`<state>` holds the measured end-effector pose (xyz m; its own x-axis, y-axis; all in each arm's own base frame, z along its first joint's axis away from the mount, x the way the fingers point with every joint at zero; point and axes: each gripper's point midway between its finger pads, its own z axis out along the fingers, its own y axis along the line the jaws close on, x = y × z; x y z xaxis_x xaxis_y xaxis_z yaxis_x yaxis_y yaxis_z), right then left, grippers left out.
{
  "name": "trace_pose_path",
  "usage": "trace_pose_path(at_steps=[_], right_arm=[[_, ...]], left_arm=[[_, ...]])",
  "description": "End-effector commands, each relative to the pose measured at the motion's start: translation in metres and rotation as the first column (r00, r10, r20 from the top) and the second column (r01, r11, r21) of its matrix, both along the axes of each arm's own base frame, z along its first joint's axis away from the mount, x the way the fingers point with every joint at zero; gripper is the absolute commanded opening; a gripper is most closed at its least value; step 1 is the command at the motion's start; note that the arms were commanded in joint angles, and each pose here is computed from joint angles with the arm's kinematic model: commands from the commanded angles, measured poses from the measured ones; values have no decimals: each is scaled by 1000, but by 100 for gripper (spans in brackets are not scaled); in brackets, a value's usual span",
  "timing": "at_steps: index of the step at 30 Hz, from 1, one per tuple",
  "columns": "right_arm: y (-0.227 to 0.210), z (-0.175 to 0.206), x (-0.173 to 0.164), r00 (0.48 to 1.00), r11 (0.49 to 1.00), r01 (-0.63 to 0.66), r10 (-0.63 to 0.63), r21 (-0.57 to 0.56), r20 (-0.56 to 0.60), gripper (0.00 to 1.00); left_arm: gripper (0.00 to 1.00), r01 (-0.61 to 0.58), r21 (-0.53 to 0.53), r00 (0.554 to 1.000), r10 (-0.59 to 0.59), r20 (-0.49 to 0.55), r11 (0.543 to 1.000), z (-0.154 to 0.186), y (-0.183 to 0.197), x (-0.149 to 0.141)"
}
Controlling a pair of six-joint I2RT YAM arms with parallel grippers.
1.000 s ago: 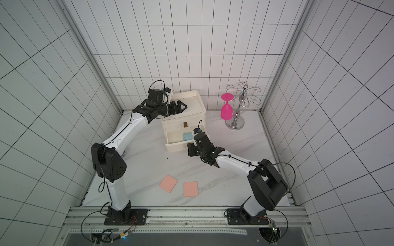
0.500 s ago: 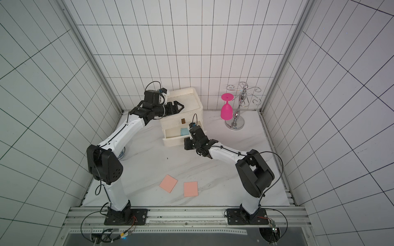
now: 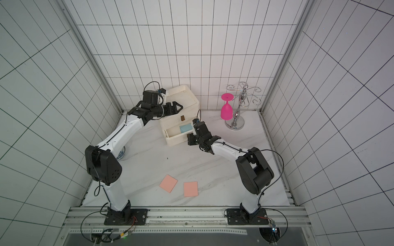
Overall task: Please put the sticky notes in the drawer by color
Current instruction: Close the drawer in the storage box.
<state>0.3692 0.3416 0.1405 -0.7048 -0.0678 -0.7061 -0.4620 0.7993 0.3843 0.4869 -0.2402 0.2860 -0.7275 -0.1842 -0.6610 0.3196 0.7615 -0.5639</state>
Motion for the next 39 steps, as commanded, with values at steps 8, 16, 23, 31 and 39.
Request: trace_pose_path(at_steps=[8, 16, 23, 31, 39], right_arm=[[-33, 64, 54, 985, 990, 79, -95, 117, 143, 8], [3, 78, 47, 989, 987, -19, -5, 162, 151, 8], [17, 93, 51, 984, 984, -60, 30, 166, 175, 10], [12, 90, 59, 988, 986, -67, 44, 152, 151, 11], [8, 83, 50, 989, 983, -82, 60, 164, 138, 12]], left_arm=[[92, 31, 49, 956, -16, -292, 998, -66, 0, -38], [92, 40, 50, 957, -23, -290, 998, -64, 0, -37], [92, 45, 46, 959, -31, -281, 998, -56, 1, -41], [92, 18, 37, 971, -9, -239, 999, -25, 13, -36], [92, -88, -50, 996, 86, -31, 995, 86, 32, 7]])
